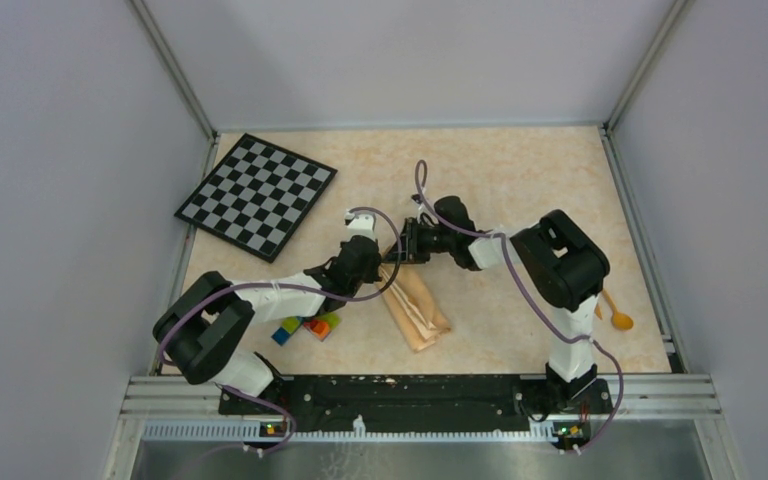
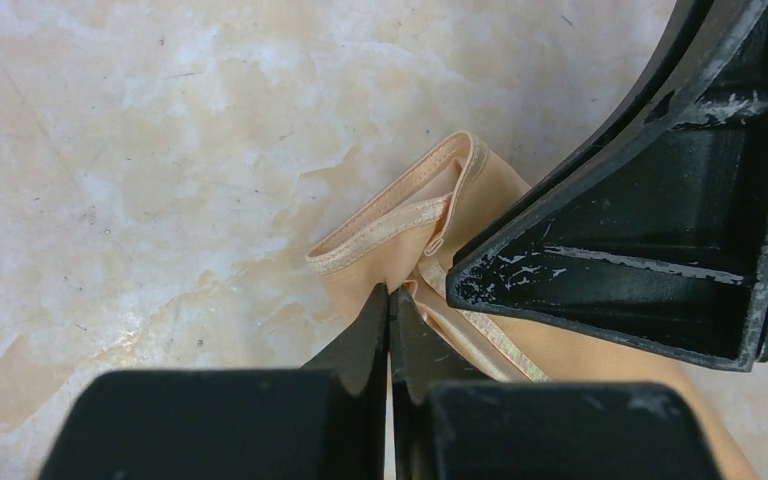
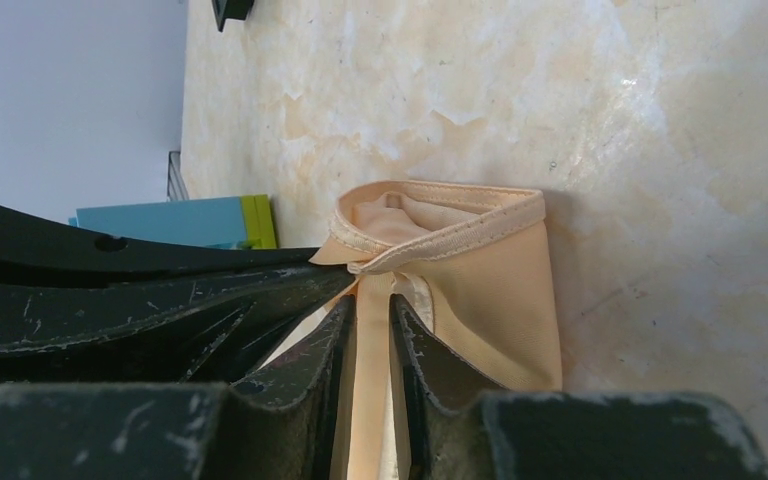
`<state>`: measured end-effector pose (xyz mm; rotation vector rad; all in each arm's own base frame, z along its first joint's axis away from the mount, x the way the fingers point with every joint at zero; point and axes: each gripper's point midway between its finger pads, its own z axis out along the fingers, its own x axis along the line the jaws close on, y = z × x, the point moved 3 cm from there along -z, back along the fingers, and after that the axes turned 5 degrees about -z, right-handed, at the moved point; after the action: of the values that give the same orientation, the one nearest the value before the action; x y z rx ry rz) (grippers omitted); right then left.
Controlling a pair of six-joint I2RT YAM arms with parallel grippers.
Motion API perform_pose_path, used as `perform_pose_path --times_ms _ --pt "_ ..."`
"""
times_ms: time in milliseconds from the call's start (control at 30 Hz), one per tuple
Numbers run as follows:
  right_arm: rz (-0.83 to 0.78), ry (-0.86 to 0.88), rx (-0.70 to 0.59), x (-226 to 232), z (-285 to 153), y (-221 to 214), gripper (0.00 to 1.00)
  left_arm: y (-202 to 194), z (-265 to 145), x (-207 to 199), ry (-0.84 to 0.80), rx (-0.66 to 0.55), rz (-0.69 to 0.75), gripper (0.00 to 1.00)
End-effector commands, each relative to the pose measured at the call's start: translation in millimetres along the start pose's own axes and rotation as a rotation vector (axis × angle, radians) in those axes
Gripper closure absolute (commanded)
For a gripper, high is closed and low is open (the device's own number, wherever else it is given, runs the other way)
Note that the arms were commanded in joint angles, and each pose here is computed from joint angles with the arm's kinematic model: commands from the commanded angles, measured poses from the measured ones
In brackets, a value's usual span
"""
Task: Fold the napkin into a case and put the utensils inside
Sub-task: Grasp the top corner of the smaller rectangle folded napkin from the folded napkin.
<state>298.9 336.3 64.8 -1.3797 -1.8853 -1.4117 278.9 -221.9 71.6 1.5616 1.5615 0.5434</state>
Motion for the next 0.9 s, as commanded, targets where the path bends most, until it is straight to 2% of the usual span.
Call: perform_pose_path --times_ms 0,367,467,600,867 --pt "-0.042 0.022 -0.084 17 -5 24 0.81 15 -5 -8 -0.043 -0.057 -0.040 1.00" --pt "-0.035 -0.055 -0.112 0 2 33 0.81 17 -3 -11 -0.055 -0.057 -0.031 1.00" --pt "-0.047 -0.065 -0.101 -6 10 27 0.77 18 -2 -14 -0.066 -0.060 -0.027 1.00" --pt "-0.053 -0.050 -0.069 -6 25 13 0.77 19 2 -17 -0.067 -0.056 -0.012 1.00" --pt "-0.061 -0.011 -0.063 8 36 -4 1.00 21 10 -19 -0.066 -0.061 0.032 1.00"
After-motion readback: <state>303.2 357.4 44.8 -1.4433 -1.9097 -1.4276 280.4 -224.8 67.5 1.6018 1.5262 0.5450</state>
